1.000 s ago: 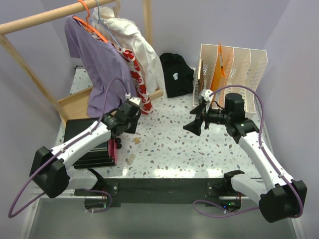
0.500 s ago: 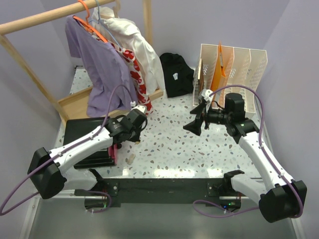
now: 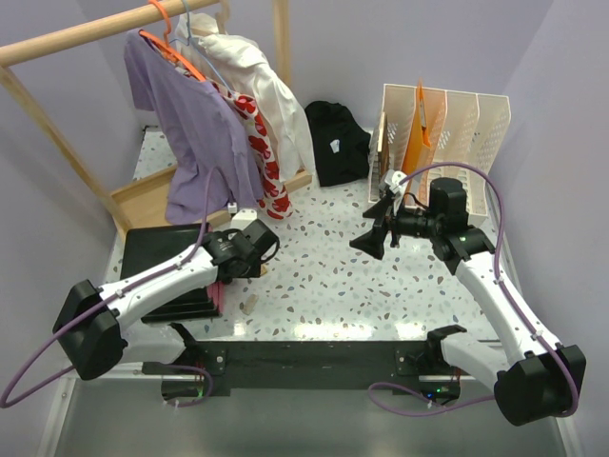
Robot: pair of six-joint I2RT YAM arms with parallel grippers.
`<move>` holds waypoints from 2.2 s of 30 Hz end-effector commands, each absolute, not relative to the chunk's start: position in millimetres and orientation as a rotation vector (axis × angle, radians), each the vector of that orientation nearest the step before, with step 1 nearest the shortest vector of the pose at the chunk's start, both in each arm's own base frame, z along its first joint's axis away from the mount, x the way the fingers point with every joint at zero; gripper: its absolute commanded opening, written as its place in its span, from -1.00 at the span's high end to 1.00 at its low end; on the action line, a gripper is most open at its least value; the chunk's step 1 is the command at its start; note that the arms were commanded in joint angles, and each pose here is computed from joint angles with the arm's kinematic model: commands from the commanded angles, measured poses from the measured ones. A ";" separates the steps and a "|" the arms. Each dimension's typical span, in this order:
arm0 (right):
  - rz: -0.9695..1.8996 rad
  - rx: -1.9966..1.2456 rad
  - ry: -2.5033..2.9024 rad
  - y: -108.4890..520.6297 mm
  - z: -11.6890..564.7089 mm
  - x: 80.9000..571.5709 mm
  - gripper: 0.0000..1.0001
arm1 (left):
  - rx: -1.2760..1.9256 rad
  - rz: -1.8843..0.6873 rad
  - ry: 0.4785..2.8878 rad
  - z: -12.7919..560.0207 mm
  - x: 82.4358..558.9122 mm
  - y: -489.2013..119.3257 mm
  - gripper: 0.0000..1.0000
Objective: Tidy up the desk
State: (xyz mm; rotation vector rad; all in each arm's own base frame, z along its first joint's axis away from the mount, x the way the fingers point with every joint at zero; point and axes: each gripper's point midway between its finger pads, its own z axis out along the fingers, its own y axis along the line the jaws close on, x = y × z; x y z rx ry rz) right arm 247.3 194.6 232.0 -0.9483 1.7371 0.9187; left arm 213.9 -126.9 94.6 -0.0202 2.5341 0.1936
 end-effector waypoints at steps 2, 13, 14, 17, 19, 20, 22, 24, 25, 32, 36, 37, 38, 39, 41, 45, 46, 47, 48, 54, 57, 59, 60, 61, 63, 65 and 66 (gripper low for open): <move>0.913 -0.965 1.708 194.4 237.4 247.9 -0.97 | -0.108 0.289 2.480 99.5 216.8 -110.0 -0.29; 0.912 -0.965 1.712 194.4 235.9 248.0 -0.97 | 0.200 -0.078 2.470 117.3 219.3 -161.9 -0.25; 0.911 -0.964 1.711 194.0 236.3 248.1 -0.97 | 0.208 -0.079 2.469 117.4 219.5 -161.9 -0.24; 0.913 -0.966 1.709 194.6 237.0 247.7 -0.97 | 0.296 -0.076 2.492 111.5 217.3 -165.5 -0.24; 0.914 -0.965 1.710 194.3 236.5 247.7 -0.97 | 0.373 -0.096 2.495 110.9 217.5 -171.8 -0.25; 0.912 -0.965 1.711 194.2 236.2 248.2 -0.97 | 0.403 -0.100 2.495 110.3 219.0 -174.6 -0.24; 0.914 -0.966 1.712 194.6 235.6 247.8 -0.97 | 0.467 -0.110 2.483 117.2 221.9 -180.4 -0.25; 0.909 -0.966 1.711 194.0 235.1 248.5 -0.97 | 0.519 -0.093 2.475 121.6 226.1 -182.7 -0.25; 0.910 -0.967 1.710 194.4 234.7 248.2 -0.97 | 0.593 -0.086 2.445 129.3 230.1 -184.9 -0.25; 0.915 -0.964 1.724 194.4 231.4 250.1 -0.97 | 1.135 0.017 2.385 112.3 226.7 -181.1 -0.26; 0.909 -0.959 1.729 193.5 230.2 251.4 -0.97 | 1.272 0.209 2.368 109.9 236.3 -164.1 -0.27; 0.910 -0.960 1.733 193.5 229.2 251.6 -0.97 | 1.352 0.249 2.350 108.0 236.3 -158.7 -0.27; 0.911 -0.960 1.732 193.7 229.3 251.4 -0.98 | 1.400 0.294 2.343 105.1 236.5 -152.9 -0.27; 0.912 -0.961 1.730 193.9 229.8 251.7 -0.97 | 1.448 0.328 2.343 99.0 233.5 -145.6 -0.28; 0.917 -0.962 1.731 194.3 229.5 251.6 -0.97 | 1.562 0.392 2.300 94.0 232.6 -134.9 -0.29; 0.921 -0.963 1.731 194.6 229.7 251.1 -0.97 | 1.701 0.396 2.254 78.7 224.4 -126.0 -0.31; 0.919 -0.963 1.730 194.2 229.7 251.5 -0.97 | 1.742 0.406 2.242 74.3 223.8 -124.2 -0.32; 0.921 -0.964 1.729 194.8 230.3 250.3 -0.97 | 1.754 0.416 2.247 70.5 223.4 -121.6 -0.34; 0.919 -0.963 1.728 194.5 230.9 250.8 -0.97 | 1.764 0.423 2.262 64.2 220.9 -116.9 -0.36; 0.922 -0.967 1.711 194.5 235.6 248.1 -0.97 | 1.745 0.429 2.293 57.3 224.0 -108.4 -0.40; 0.933 -0.972 1.705 195.7 237.0 246.0 -0.97 | 1.749 0.396 2.308 51.9 223.5 -105.0 -0.41; 0.937 -0.973 1.699 195.9 239.3 244.5 -0.97 | 1.764 0.393 2.321 45.8 220.5 -102.5 -0.42; 0.940 -0.973 1.697 196.1 239.9 243.8 -0.97 | 1.773 0.397 2.326 43.0 218.5 -100.4 -0.43; 0.939 -0.975 1.691 196.0 241.8 242.4 -0.97 | 1.770 0.400 2.332 42.1 218.6 -99.3 -0.44; 0.941 -0.975 1.682 196.2 244.1 241.2 -0.97 | 1.763 0.409 2.338 41.8 219.7 -96.8 -0.45; 0.948 -0.974 1.677 196.7 245.5 239.7 -0.97 | 1.753 0.413 2.345 41.1 222.5 -94.5 -0.46; 0.949 -0.975 1.676 196.8 245.6 239.5 -0.97 | 1.751 0.422 2.349 40.1 223.1 -92.5 -0.46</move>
